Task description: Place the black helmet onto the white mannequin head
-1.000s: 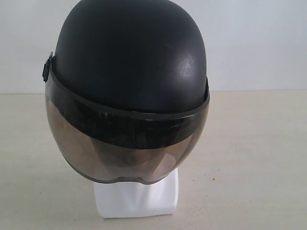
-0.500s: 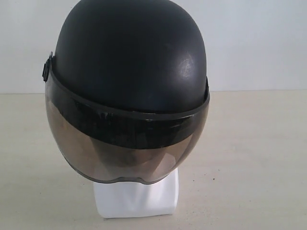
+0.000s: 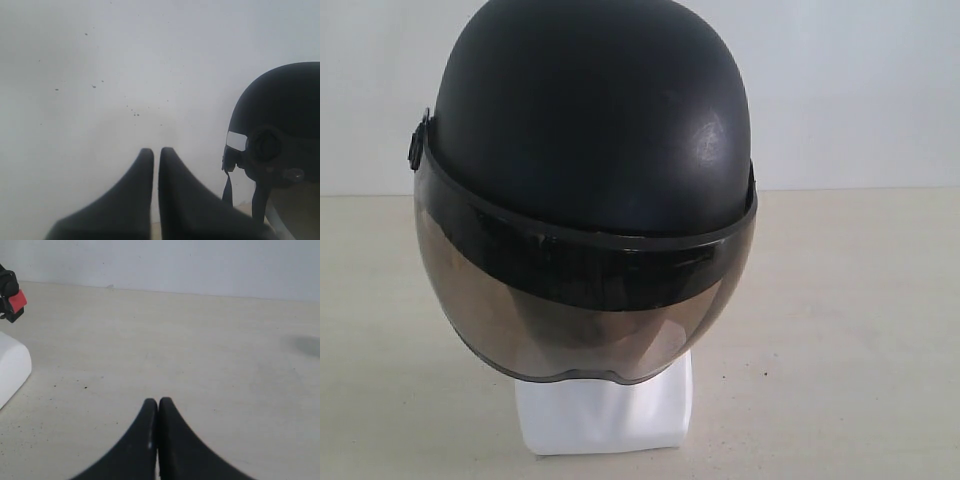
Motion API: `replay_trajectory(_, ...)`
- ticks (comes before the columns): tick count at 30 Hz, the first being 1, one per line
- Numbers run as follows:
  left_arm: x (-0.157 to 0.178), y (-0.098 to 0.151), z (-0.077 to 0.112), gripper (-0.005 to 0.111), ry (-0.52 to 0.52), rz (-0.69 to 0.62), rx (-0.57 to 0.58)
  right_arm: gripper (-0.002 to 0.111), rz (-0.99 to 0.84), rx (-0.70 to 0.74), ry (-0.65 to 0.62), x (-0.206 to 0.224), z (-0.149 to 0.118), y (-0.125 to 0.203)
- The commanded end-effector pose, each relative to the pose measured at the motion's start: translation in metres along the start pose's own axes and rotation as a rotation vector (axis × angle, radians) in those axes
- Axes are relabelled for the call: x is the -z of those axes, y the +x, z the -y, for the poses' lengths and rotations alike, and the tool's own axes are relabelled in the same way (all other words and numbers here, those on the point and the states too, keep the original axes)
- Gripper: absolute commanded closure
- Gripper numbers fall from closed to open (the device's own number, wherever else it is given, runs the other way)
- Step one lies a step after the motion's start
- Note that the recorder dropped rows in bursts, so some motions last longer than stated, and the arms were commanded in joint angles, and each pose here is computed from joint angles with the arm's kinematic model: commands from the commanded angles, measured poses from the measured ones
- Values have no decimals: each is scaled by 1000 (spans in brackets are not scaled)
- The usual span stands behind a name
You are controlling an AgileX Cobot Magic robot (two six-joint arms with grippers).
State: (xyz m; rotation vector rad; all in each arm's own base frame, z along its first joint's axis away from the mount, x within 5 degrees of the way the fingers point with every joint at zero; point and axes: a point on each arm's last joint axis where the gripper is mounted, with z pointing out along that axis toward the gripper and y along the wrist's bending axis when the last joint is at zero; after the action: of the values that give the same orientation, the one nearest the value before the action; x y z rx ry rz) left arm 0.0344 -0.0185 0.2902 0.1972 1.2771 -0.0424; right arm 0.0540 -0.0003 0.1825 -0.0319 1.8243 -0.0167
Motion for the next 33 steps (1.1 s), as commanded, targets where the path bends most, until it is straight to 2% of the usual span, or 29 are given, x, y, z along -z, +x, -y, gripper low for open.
replay_trajectory(1, 0, 2, 1, 102, 6, -5, 24, 108, 7, 23, -2, 0, 0, -1)
replay_trajectory(33, 0, 2, 0, 102, 5, -5, 24, 108, 6, 2, 43, 1, 2, 0)
